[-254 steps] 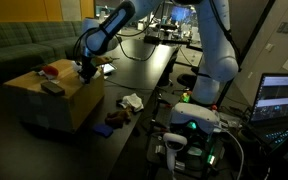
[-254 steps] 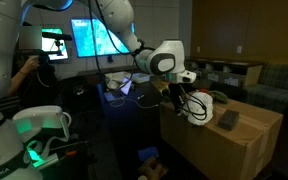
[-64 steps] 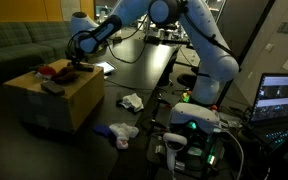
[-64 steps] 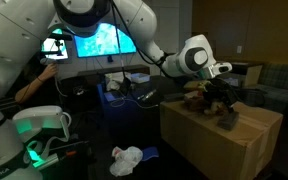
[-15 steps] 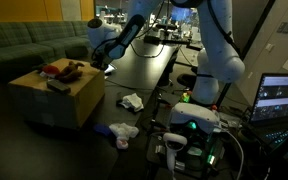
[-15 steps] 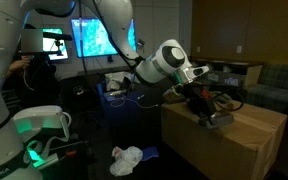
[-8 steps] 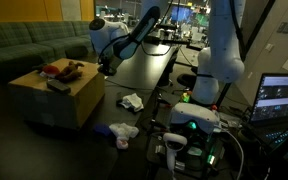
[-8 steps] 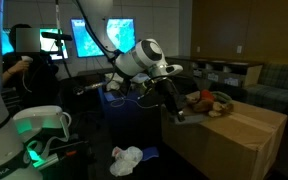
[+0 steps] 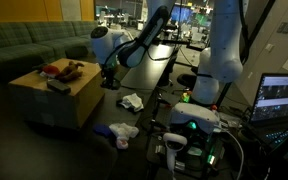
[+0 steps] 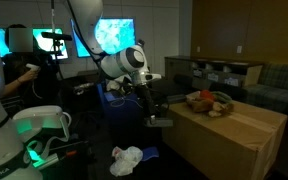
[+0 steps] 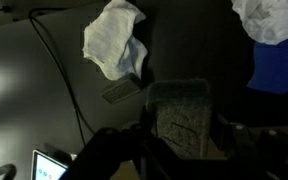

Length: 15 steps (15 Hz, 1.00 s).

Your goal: Pick up all the object from the box and put them on the table, then pick up all the objects from the table and put them on the box

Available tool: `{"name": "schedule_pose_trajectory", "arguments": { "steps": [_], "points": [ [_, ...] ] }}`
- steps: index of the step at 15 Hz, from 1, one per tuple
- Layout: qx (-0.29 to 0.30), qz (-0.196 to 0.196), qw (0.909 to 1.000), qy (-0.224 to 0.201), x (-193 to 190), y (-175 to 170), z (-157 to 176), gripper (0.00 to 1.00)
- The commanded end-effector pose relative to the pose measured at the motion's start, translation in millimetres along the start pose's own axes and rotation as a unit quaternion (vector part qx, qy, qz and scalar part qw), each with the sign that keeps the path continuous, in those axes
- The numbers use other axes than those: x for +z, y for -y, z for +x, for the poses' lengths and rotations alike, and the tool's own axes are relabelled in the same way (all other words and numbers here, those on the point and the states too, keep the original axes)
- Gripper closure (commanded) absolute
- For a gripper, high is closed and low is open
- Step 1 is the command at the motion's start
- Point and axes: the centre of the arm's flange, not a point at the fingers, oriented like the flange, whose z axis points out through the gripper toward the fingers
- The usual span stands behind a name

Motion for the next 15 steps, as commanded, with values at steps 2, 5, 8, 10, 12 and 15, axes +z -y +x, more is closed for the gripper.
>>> {"name": "schedule_pose_trajectory", "arguments": {
  "steps": [2, 5, 8, 10, 12, 15],
  "points": [
    [-0.002, 0.046, 0.9987, 0.022, 16, 15, 3, 0.67],
    [-0.009, 0.071, 0.997, 0.03, 35, 22, 17, 0.67],
    [-0.021, 0.095, 0.9945, 0.038, 58, 26, 36, 0.67],
    [-0.032, 0.11, 0.9925, 0.044, 76, 28, 49, 0.67],
    [-0.04, 0.123, 0.9903, 0.051, 94, 29, 62, 0.67],
    [-0.046, 0.137, 0.9869, 0.073, 124, 26, 78, 0.67]
  ]
}}
